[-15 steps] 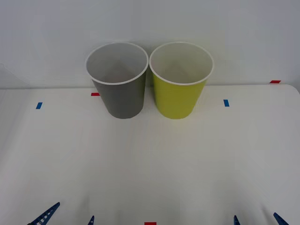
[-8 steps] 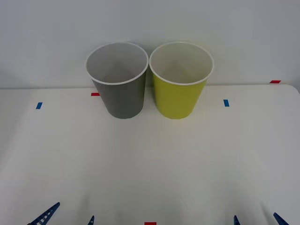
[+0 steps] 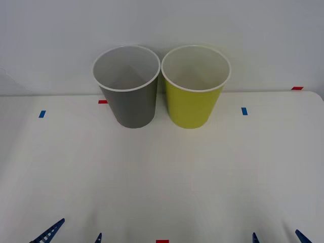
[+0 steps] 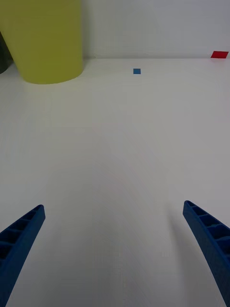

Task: Put cans in the gray bin and PET bottles in the light green bin.

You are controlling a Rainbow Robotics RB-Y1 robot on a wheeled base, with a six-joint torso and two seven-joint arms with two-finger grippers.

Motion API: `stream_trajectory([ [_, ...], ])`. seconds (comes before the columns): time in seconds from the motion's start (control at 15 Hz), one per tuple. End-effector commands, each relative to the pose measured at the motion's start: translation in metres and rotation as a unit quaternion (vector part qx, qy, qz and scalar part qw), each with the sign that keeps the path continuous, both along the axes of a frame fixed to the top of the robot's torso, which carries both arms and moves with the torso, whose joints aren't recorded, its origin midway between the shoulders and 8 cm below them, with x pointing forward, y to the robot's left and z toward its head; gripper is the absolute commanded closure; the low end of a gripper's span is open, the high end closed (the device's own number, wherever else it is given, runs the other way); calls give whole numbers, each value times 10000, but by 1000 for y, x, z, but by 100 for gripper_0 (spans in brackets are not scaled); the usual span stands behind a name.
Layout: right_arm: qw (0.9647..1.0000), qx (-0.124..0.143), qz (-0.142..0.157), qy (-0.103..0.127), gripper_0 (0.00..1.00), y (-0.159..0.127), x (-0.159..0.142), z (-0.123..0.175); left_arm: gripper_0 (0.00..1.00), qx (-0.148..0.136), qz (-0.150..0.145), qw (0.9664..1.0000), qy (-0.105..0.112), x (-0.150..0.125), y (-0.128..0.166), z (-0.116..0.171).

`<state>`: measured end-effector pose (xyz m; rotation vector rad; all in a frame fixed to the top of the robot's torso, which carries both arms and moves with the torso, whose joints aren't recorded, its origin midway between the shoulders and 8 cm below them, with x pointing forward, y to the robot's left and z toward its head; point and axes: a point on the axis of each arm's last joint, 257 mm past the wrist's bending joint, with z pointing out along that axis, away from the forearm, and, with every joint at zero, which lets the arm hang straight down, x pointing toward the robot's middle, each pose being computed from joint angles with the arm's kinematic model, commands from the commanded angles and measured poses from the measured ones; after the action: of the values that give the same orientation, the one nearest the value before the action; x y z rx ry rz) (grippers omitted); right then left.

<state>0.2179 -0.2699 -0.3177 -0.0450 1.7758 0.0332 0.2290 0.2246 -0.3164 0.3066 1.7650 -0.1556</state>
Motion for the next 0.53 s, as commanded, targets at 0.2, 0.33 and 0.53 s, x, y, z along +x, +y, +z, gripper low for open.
stream_trajectory([
  [0.2, 10000, 1, 0, 1, 0, 0, 0, 0, 0, 0, 0, 10000, 0, 0, 0, 0],
  [0.33, 10000, 1, 0, 1, 0, 0, 0, 0, 0, 0, 0, 10000, 0, 0, 0, 0],
  [0.53, 10000, 1, 0, 1, 0, 0, 0, 0, 0, 0, 0, 10000, 0, 0, 0, 0],
])
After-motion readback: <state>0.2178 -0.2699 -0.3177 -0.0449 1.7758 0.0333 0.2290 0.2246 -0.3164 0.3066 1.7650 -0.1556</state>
